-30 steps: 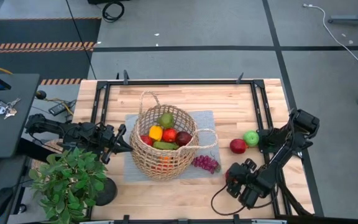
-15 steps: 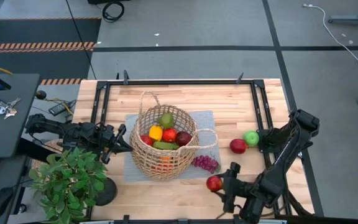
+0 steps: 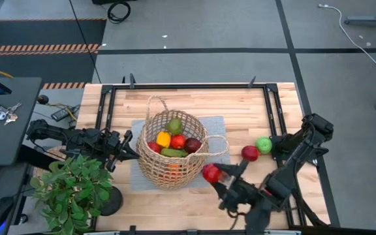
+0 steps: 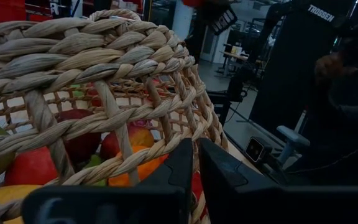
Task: Build produce basket
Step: Put the left red apple into the basket
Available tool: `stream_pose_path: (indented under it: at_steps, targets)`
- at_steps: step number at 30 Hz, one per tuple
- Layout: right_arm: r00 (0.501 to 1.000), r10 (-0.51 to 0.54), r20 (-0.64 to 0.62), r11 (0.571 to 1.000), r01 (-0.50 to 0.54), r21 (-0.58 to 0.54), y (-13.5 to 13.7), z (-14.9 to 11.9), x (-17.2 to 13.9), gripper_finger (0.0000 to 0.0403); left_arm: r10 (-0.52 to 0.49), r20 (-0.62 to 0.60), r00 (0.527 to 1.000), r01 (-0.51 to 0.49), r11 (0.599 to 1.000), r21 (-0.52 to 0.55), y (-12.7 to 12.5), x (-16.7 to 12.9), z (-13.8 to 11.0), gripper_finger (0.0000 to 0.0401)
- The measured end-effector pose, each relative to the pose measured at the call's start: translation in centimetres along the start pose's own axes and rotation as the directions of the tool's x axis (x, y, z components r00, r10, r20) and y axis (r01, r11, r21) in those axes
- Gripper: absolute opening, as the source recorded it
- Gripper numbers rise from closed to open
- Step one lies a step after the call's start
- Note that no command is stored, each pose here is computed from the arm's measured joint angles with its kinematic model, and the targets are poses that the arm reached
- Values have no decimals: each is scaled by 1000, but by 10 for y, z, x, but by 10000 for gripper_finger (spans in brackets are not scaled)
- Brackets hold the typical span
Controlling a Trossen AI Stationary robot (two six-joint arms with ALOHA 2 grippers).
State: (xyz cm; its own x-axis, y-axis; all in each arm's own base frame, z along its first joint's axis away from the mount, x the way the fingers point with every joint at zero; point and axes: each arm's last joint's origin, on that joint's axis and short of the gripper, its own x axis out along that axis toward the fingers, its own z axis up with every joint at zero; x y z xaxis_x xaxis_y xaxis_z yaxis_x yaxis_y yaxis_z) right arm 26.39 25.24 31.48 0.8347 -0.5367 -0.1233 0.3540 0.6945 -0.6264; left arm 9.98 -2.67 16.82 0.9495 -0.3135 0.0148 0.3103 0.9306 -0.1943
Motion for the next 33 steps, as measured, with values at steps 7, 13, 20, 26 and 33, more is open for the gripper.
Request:
stream_pose_path:
  at_steps: [7,13,20,26,33]
  targets:
    - [996,-86,4,980,86,-181,-18,22,40,279,0,0,1000,0,1000,0,0,0,0,28]
    - [989,-148,-5,840,124,-528,-39,28,78,279,0,0,1000,0,1000,0,0,0,0,33]
    - [985,-166,-48,727,89,-681,-51,18,109,279,0,0,1000,0,1000,0,0,0,0,32]
    - [990,-137,-36,721,75,-689,-52,17,114,279,0,0,1000,0,1000,0,0,0,0,29]
    - [989,-145,-42,834,99,-542,-55,16,118,279,0,0,1000,0,1000,0,0,0,0,35]
